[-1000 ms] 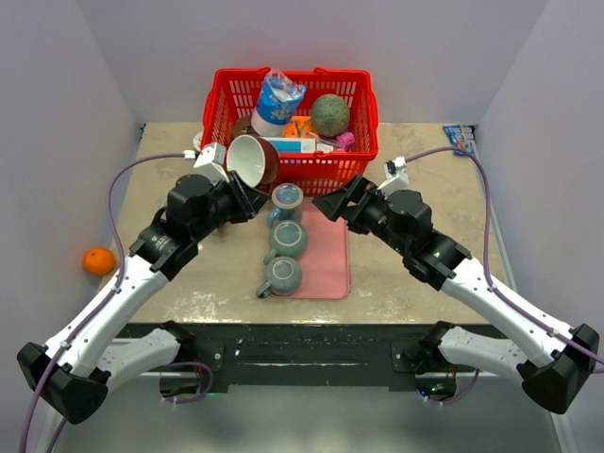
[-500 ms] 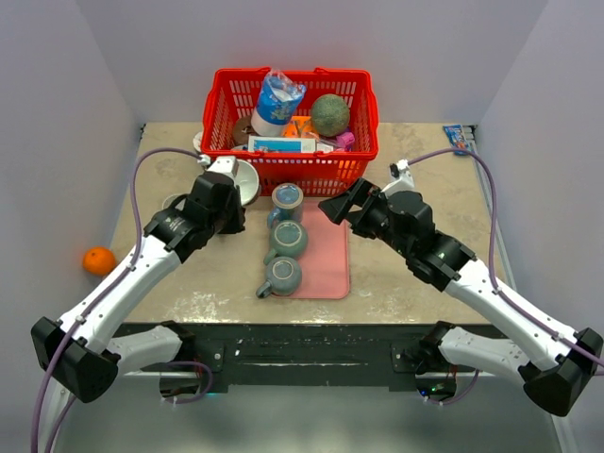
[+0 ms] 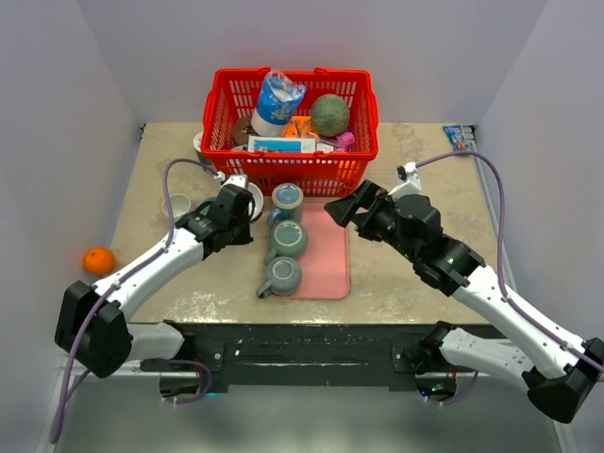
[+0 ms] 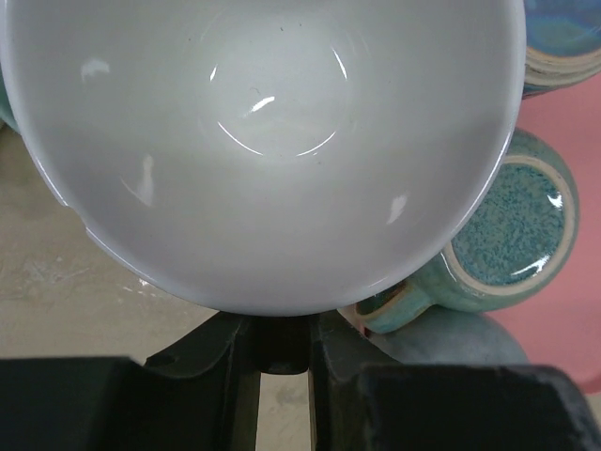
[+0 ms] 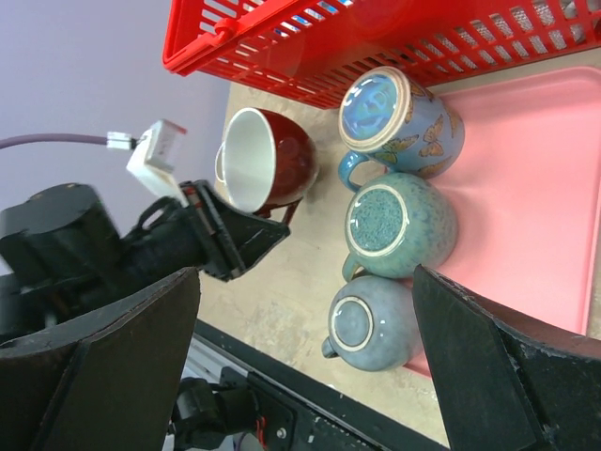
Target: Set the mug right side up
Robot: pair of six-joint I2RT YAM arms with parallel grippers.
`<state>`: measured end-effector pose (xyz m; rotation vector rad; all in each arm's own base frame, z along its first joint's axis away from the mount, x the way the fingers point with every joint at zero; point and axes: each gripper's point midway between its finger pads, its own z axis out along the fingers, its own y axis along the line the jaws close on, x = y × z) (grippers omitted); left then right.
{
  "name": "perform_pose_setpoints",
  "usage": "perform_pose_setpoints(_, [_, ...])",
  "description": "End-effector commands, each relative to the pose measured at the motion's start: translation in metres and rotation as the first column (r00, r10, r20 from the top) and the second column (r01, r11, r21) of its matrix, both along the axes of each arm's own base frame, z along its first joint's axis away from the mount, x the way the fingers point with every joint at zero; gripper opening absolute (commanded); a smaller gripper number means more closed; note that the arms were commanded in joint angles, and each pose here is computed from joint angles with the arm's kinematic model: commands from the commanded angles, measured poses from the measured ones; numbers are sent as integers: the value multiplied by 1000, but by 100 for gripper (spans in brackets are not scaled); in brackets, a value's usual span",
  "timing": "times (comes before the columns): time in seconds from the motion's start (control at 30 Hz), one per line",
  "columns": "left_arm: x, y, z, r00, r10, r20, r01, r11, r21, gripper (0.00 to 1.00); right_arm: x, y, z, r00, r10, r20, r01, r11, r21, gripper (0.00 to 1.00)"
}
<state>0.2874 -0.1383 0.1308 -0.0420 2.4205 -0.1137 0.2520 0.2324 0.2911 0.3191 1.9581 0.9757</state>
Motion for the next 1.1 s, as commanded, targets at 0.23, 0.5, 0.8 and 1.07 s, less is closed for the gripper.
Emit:
perform_pose_setpoints(0.23, [56, -18, 1, 981, 146, 129, -127, 981, -148, 0, -2, -20, 13, 997, -67, 43, 67, 998, -2, 98])
perform_pose_setpoints(0.5, [63, -18, -25, 983, 163, 90, -147, 976, -162, 0, -1, -22, 10, 997, -73, 30, 73, 997, -20, 98])
perform_pose_setpoints(0.8, [63, -20, -58, 989, 147, 20, -142, 977, -157, 0, -1, -23, 7, 997, -73, 21, 74, 997, -34, 98])
perform_pose_setpoints(1.07, [63, -18, -66, 991, 137, -4, -137, 984, -115, 20, 0, -29, 6, 994, -109, 5, 109, 993, -41, 98])
